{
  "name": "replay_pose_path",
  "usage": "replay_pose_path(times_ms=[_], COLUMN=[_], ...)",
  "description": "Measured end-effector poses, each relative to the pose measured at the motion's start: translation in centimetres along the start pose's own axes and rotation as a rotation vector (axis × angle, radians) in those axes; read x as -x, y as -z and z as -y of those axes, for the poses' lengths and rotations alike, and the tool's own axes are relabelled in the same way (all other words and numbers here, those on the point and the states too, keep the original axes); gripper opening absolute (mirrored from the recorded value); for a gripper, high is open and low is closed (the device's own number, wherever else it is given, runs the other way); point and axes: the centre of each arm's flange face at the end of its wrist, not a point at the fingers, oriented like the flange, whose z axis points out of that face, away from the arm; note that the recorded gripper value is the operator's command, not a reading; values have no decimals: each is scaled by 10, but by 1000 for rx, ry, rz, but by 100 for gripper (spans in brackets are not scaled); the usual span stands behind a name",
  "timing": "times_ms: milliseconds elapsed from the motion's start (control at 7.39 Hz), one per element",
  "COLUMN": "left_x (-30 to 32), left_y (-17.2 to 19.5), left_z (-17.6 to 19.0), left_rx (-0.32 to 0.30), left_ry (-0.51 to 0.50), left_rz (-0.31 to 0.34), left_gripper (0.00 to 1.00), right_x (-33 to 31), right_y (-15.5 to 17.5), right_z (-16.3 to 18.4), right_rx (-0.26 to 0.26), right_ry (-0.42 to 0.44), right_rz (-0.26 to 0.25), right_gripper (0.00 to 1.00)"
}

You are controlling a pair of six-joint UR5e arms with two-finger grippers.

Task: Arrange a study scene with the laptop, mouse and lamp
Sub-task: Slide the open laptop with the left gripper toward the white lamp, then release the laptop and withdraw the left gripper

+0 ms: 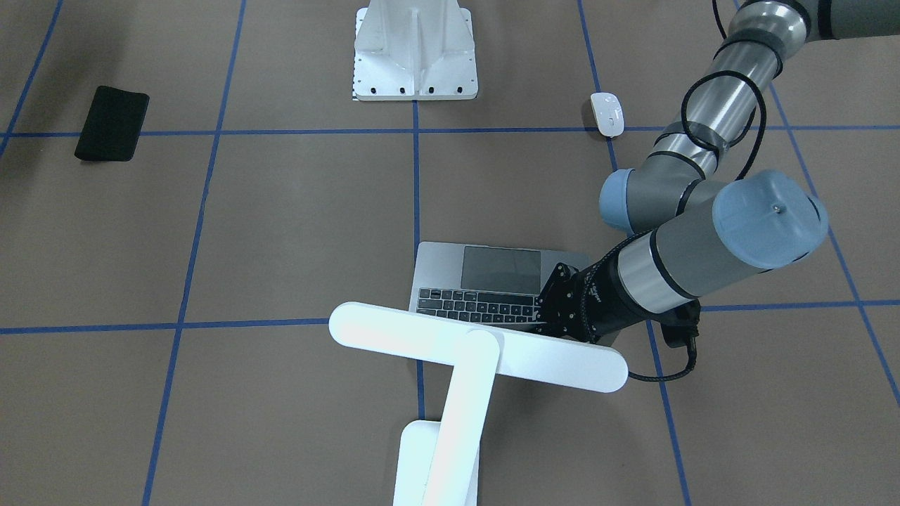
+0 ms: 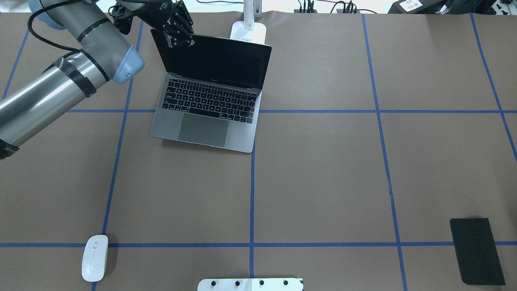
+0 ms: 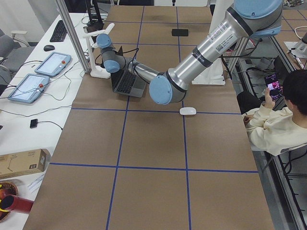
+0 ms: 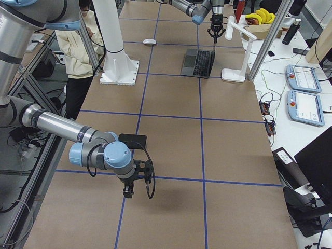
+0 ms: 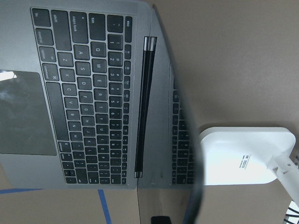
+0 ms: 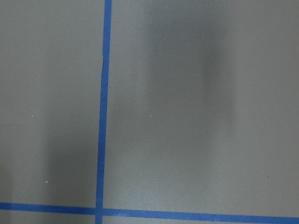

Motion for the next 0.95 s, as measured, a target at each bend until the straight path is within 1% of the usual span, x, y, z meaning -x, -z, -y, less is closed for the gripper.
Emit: replay_pose_path(times_ms=[135, 270, 541, 676, 811, 947], left_x=[5, 10, 33, 45, 53, 55], left_y=[-7, -12, -9, 4, 27, 63], left_z=[-4, -4, 25, 46, 70, 97], left_rx=[9, 15, 22, 20, 18, 20], left_ry=[-10, -24, -91, -147, -199, -247], left_rz=[-18, -37, -55, -65, -73, -80], left_gripper=[48, 99, 100, 100, 100, 100], right_x=[0, 0, 0, 0, 0, 0], right_y=[0, 0, -1, -1, -1, -2], right_z=[0, 0, 0, 0, 0, -1], right_rx=[1, 2, 4, 5, 7, 10], right_ry=[0, -2, -5, -7, -10, -17], right_rz=[1, 2, 2, 5, 8, 11], right_gripper=[100, 100, 100, 100, 100, 100])
